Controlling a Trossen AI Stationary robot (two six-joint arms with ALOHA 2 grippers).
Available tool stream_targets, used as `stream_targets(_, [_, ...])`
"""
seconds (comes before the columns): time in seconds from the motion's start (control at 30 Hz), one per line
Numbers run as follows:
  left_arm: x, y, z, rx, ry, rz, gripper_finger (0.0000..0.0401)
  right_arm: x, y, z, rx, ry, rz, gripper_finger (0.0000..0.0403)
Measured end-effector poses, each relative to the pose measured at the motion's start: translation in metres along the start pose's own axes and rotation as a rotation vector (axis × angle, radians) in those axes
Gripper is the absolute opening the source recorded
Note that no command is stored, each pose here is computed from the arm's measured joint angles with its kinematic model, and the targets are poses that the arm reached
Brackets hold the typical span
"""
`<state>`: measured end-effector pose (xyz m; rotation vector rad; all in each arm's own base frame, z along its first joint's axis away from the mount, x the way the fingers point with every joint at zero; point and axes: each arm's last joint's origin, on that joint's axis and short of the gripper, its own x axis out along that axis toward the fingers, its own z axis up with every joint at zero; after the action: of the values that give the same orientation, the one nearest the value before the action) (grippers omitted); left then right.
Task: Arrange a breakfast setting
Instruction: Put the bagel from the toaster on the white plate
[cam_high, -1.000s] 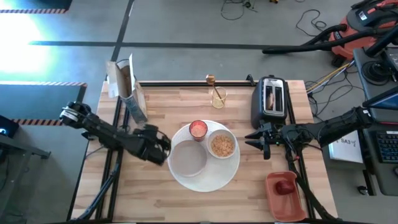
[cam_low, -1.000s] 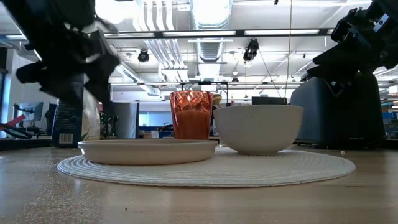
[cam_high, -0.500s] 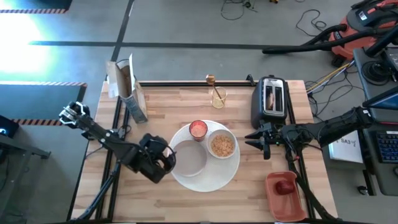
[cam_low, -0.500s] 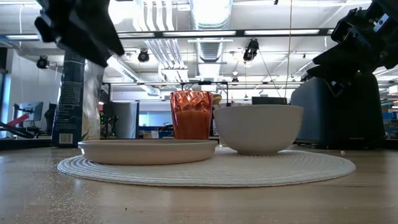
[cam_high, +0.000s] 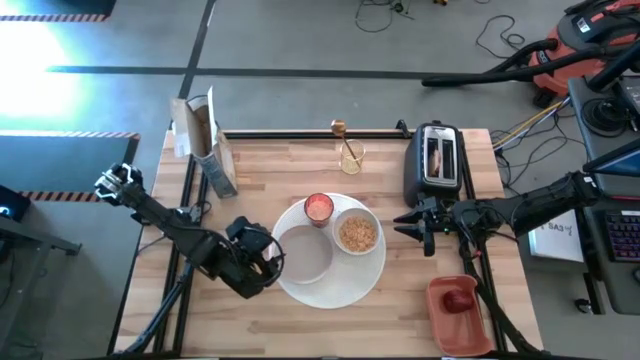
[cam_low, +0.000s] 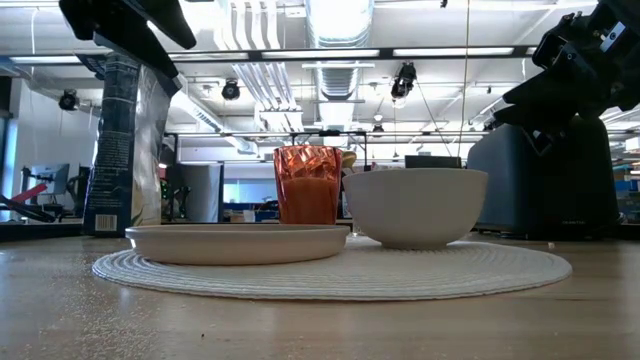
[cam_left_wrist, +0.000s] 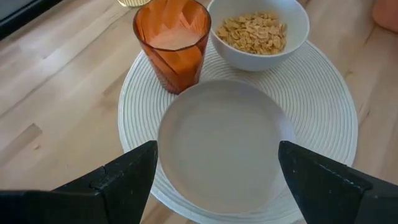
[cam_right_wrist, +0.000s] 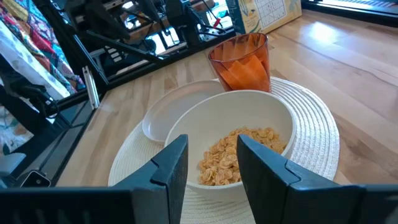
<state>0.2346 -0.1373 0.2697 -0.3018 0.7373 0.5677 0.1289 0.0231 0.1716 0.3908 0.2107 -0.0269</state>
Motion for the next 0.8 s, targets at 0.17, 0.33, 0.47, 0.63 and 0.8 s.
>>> stream_targets(0.17, [-0.001, 0.001, 0.000, 0.004, 0.015, -0.006, 0.0316, 0.000, 0.000, 0.000, 0.000, 0.000, 0.000, 0.0128])
stream_targets(0.33, [-0.006, 0.000, 0.000, 0.014, 0.018, -0.022, 0.0316, 0.000, 0.000, 0.000, -0.003, -0.001, -0.004, 0.0128])
stream_targets(0.47, [-0.013, 0.000, -0.001, 0.048, 0.032, -0.014, 0.0316, 0.000, -0.001, 0.001, -0.041, -0.022, -0.046, 0.0128])
stream_targets(0.63, [-0.023, 0.003, 0.006, 0.075, 0.042, 0.023, 0.0316, -0.001, 0.002, 0.008, -0.032, -0.097, -0.026, 0.0128])
stream_targets(0.8, [-0.028, 0.011, 0.006, 0.085, 0.036, 0.064, 0.0316, -0.005, 0.006, 0.024, 0.013, -0.284, -0.010, 0.0128])
